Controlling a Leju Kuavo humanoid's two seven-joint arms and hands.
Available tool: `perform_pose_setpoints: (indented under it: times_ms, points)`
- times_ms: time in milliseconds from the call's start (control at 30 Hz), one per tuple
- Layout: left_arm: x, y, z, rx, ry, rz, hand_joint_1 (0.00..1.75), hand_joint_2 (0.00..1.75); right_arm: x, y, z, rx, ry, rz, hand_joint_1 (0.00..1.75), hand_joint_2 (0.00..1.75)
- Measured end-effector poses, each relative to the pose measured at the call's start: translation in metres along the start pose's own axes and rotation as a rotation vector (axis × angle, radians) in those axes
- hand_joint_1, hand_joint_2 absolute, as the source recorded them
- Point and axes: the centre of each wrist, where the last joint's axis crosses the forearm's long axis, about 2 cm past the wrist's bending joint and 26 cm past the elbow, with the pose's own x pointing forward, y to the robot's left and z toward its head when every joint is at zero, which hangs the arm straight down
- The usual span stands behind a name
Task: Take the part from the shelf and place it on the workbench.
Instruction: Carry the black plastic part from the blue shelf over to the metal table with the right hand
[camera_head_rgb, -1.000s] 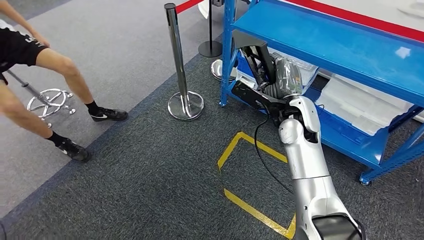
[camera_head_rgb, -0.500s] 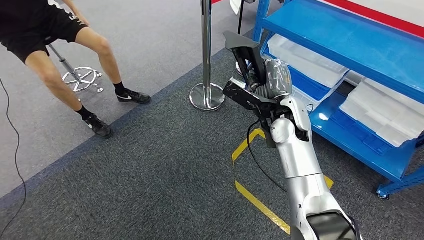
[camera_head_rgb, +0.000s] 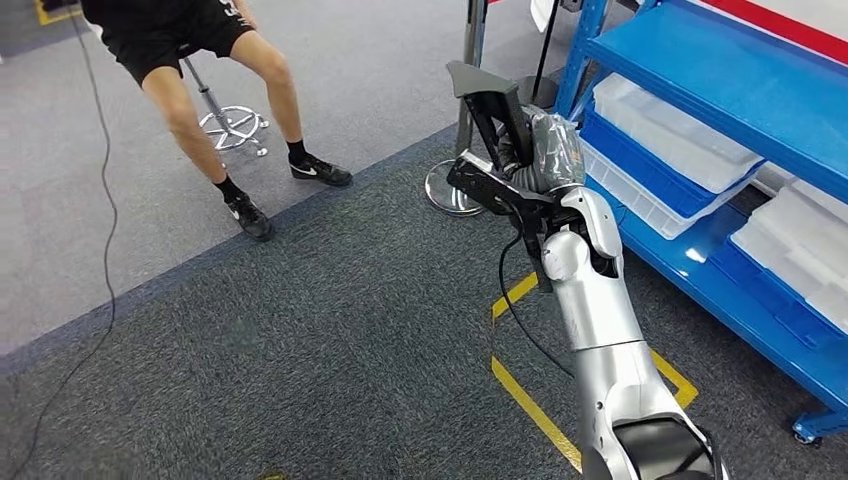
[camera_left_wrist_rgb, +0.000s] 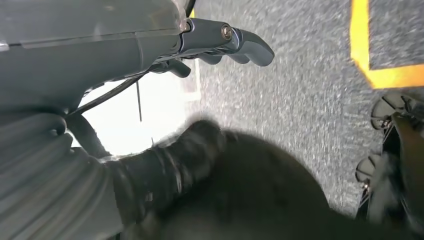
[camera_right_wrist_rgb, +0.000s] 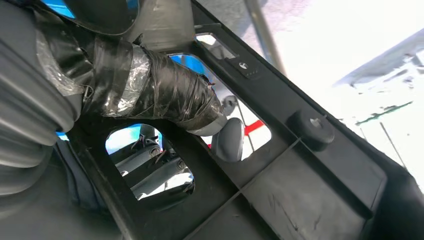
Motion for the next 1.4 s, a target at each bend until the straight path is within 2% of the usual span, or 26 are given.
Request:
perform_pose_setpoints:
  times_ms: [600,833,1200,1300,1400]
  points:
    - [-0.004,-0.006,0.000,-0.008,-0.008,0.012,0.00,1.75,-0.008,0.003,0.007,0.016,0.018,0.010,1.75,1.75]
    - [-0.003,-0.005,0.000,0.014,-0.013,0.016,0.00,1.75,-0.002,0.008,0.001,0.007,0.008,0.018,1.75,1.75]
    - [-0.002,-0.007,0.001,-0.022,-0.027,0.010,0.00,1.75,0.013,0.016,-0.025,-0.011,-0.018,0.012,1.75,1.75]
    - [-0.001,-0.009,0.001,-0.033,-0.037,-0.006,0.00,1.75,0.008,0.013,-0.021,-0.009,-0.006,0.028,1.75,1.75]
    - [-0.002,-0.011,0.001,-0.060,-0.047,-0.017,0.00,1.75,-0.003,0.008,-0.002,-0.005,0.011,0.033,1.75,1.75]
